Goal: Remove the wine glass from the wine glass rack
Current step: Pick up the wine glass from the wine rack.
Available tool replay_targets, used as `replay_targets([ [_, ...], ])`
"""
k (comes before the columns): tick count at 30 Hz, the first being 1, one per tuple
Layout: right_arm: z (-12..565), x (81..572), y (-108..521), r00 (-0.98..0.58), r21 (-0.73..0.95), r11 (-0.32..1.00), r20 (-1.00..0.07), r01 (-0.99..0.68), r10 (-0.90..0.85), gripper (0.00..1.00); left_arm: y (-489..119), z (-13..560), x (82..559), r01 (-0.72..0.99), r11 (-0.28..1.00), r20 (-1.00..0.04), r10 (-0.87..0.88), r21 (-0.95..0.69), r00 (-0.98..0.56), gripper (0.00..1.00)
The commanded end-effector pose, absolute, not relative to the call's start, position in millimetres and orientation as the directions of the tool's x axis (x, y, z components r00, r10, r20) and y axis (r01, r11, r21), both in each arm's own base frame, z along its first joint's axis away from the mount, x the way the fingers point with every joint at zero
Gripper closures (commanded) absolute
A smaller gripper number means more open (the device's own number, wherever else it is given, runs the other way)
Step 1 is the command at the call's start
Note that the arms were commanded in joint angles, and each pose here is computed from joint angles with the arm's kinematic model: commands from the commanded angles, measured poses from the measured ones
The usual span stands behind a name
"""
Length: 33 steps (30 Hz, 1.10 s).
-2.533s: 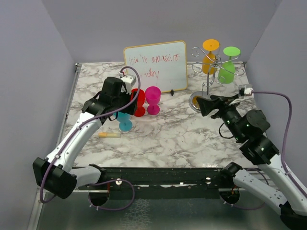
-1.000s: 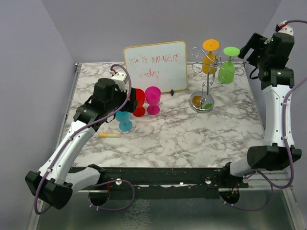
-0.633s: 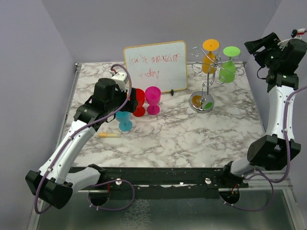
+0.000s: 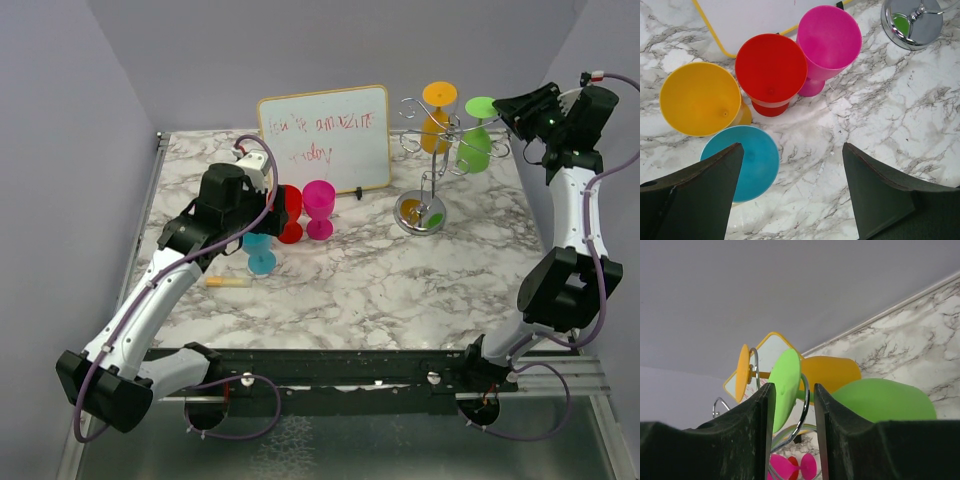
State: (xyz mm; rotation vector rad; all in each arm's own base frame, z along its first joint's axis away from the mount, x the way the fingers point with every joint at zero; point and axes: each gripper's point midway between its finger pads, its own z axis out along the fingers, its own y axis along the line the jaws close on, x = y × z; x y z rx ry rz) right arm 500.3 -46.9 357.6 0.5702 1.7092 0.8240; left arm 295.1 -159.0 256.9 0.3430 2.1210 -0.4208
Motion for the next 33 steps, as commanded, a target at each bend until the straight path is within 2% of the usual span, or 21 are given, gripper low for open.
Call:
replay_targets([
  [1, 374.4, 501.9, -39.5, -0.282, 0.764, 0.634, -0.638, -0.118, 0.716, 0.61, -164.7, 248.8, 295.1, 0.412, 0.894, -0.825, 0.094, -0.176, -0.557, 0.18],
  [9, 372.6, 505.4, -42.9, -0.270, 0.769, 0.630, -0.632, -0.107, 0.726, 0.71, -163.5, 264.0, 293.9, 0.418, 0.892, -0.853, 0.075, -0.175, -0.516, 0.17],
  [14, 370.8, 507.4, -41.9, -0.275, 0.775, 0.622, -0.625, -0.112, 0.730, 0.71, -162.9, 264.0, 293.8, 0.415, 0.893, -0.854, 0.073, -0.174, -0.516, 0.17],
  [22, 368.6, 514.5, -42.2, -0.278, 0.770, 0.624, -0.634, -0.134, 0.722, 0.62, -166.5, 259.9, 293.7, 0.420, 0.887, -0.844, 0.070, -0.191, -0.532, 0.17],
  [33, 380.6, 520.1, -35.9, -0.284, 0.741, 0.633, -0.671, -0.226, 0.684, 0.65, -167.0, 257.1, 292.1, 0.419, 0.886, -0.839, 0.067, -0.199, -0.540, 0.17],
])
